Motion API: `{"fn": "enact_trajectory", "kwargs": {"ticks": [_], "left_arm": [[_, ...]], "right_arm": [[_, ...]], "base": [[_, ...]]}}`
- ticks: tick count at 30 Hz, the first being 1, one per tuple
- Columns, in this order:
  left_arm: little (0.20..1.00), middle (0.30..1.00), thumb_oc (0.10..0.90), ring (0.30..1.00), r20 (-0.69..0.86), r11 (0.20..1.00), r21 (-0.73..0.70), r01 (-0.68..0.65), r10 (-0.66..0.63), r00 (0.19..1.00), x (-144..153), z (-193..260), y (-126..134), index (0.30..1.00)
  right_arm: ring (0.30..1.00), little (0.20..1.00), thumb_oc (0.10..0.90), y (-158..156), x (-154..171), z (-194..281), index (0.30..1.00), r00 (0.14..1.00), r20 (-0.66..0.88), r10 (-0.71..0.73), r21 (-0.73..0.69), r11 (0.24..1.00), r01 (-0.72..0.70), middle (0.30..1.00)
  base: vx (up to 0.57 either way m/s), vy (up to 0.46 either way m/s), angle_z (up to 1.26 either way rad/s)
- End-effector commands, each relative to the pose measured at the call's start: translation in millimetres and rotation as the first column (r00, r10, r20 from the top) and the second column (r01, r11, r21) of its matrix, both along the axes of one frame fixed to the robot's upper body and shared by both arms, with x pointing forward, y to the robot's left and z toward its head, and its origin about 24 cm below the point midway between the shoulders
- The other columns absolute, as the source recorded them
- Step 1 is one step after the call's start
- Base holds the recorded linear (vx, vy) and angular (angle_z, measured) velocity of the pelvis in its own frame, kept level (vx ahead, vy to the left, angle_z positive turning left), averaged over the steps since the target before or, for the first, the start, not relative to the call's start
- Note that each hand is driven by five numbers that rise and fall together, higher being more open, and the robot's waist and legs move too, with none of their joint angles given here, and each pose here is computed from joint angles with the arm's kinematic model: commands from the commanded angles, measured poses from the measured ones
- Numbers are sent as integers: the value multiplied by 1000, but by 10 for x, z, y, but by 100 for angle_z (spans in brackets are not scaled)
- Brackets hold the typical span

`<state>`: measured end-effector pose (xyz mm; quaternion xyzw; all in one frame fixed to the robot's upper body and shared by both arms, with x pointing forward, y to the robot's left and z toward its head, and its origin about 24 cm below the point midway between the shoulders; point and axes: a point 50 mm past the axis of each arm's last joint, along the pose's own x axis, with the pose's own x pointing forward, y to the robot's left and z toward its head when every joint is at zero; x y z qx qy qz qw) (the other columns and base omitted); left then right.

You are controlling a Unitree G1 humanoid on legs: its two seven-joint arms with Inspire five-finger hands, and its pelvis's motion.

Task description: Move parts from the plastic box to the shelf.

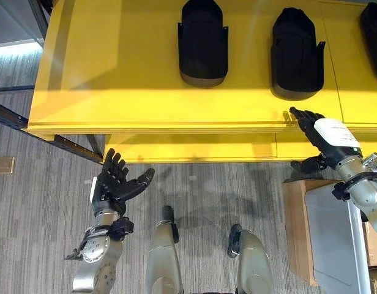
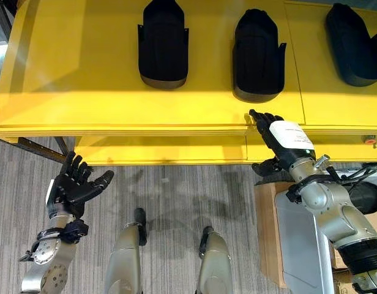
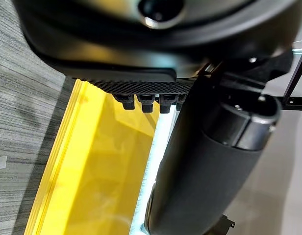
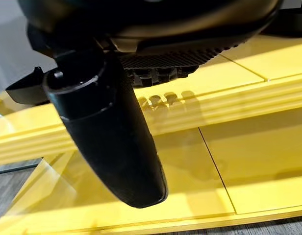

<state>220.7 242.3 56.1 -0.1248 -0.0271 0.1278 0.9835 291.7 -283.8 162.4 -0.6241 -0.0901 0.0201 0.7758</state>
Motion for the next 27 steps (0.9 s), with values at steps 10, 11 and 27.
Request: {"fn": "enact_trajectory", "kwargs": {"ticks": [10, 11, 27], "left_arm": [[1000, 1000, 900, 1000, 197, 995, 78, 67, -81, 977, 10, 392, -30, 1000], [1000, 1000, 900, 1000, 200, 995, 79, 67, -81, 976, 12, 399, -29, 1000], [1000, 1000, 900, 1000, 213, 995, 77, 64, -79, 974, 12, 421, -19, 1000]], "right_arm": [[1000, 1000, 900, -81, 207, 582, 1000, 990, 141, -25, -83, 996, 37, 1000], [1000, 1000, 900, -74, 227, 588, 1000, 990, 136, -24, -88, 995, 36, 1000], [1000, 1000, 900, -177, 285, 713, 1000, 988, 135, -72, -155, 984, 93, 1000]], "base": [[0, 0, 0], [0, 0, 0], [0, 0, 1]]}}
